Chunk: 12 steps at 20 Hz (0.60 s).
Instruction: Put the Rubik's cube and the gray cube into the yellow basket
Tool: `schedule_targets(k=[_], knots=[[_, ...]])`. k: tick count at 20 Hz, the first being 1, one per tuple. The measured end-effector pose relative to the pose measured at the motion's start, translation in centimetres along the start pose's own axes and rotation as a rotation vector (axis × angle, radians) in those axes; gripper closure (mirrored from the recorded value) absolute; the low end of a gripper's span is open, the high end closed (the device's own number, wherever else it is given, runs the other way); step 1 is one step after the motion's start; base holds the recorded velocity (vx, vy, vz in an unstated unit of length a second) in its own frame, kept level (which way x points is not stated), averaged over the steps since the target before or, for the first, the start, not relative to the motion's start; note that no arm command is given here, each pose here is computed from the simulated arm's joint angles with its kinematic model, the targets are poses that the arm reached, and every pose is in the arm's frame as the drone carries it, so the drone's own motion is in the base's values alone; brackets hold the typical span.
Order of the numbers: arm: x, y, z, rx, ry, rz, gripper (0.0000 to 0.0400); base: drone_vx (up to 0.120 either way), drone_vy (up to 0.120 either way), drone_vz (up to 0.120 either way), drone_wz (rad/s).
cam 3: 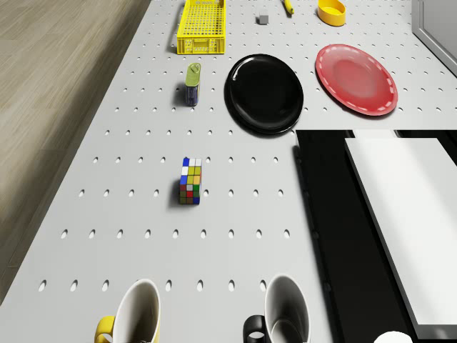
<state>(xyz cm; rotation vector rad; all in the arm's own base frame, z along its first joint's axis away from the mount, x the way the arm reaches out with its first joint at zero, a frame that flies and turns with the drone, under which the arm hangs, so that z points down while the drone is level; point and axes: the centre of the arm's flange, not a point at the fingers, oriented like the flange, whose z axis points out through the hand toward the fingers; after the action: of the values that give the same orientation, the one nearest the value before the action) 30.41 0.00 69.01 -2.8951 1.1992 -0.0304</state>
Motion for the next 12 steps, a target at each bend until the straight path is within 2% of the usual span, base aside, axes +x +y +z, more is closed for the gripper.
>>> schedule_targets(k=[12], knots=[[-0.06, 0.04, -0.12, 0.005, 0.007, 0.0, 0.0, 0.12, 0.12, 0.0, 0.0]])
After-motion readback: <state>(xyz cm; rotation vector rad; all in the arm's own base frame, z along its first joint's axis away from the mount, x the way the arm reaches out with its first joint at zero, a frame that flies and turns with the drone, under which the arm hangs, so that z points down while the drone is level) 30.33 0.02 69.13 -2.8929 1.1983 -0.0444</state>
